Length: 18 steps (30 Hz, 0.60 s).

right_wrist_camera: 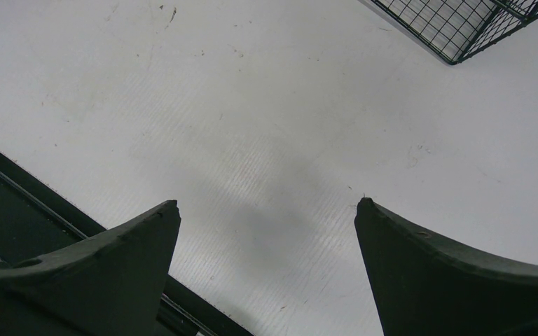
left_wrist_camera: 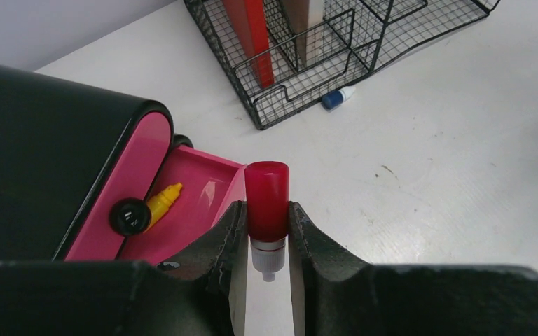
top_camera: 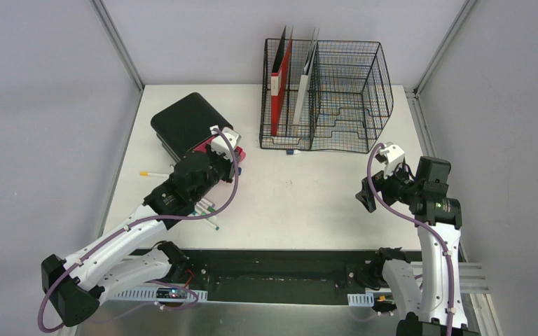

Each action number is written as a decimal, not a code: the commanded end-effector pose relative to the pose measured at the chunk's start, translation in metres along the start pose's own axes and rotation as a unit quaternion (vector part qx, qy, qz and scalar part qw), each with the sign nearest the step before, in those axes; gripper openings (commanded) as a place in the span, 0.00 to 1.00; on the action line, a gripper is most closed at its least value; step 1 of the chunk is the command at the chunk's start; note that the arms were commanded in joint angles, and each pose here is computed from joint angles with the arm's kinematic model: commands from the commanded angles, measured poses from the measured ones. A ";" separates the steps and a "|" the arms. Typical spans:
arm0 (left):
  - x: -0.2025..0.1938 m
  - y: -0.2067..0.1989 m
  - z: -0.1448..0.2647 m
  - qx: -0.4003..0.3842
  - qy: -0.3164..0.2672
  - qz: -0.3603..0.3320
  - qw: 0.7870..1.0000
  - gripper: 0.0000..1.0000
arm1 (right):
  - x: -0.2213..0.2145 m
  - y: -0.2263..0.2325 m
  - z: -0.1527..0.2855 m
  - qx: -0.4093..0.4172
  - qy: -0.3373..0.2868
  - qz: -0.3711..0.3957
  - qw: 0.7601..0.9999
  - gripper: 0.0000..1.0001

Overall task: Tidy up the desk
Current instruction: Place the stationery in the drawer.

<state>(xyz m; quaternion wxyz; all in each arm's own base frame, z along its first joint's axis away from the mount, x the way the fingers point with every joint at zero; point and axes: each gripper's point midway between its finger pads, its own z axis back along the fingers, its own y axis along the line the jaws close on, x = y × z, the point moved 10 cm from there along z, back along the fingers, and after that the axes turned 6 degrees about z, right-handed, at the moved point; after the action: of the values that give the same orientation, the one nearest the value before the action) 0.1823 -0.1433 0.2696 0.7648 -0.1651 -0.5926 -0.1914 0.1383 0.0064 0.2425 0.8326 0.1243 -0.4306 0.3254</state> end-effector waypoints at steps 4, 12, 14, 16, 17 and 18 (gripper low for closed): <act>-0.011 0.012 0.003 0.075 0.014 -0.014 0.997 0.00 | 0.001 -0.001 0.001 0.001 -0.011 0.011 1.000 0.99; -0.022 0.022 -0.006 0.142 0.034 -0.035 0.989 0.00 | 0.001 0.000 0.001 0.001 -0.011 0.010 1.000 0.99; -0.027 0.024 -0.010 0.157 0.037 -0.050 0.986 0.00 | 0.001 0.000 0.001 0.001 -0.012 0.010 1.000 0.99; -0.033 0.028 -0.015 0.178 0.040 -0.065 0.981 0.00 | 0.001 0.000 0.001 0.000 -0.012 0.010 1.000 0.99; -0.036 0.030 -0.018 0.188 0.044 -0.072 0.979 0.00 | 0.001 0.000 0.001 0.000 -0.013 0.011 1.000 0.99; -0.038 0.031 -0.021 0.195 0.047 -0.075 0.977 0.00 | 0.001 0.000 0.001 0.000 -0.013 0.011 1.000 0.99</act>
<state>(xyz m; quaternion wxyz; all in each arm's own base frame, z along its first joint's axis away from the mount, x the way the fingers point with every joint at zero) 0.1962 -0.1263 0.2320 0.8026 -0.0117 -0.5772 -0.1502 0.1383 0.0058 0.2425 0.8332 0.1238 -0.4311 0.3234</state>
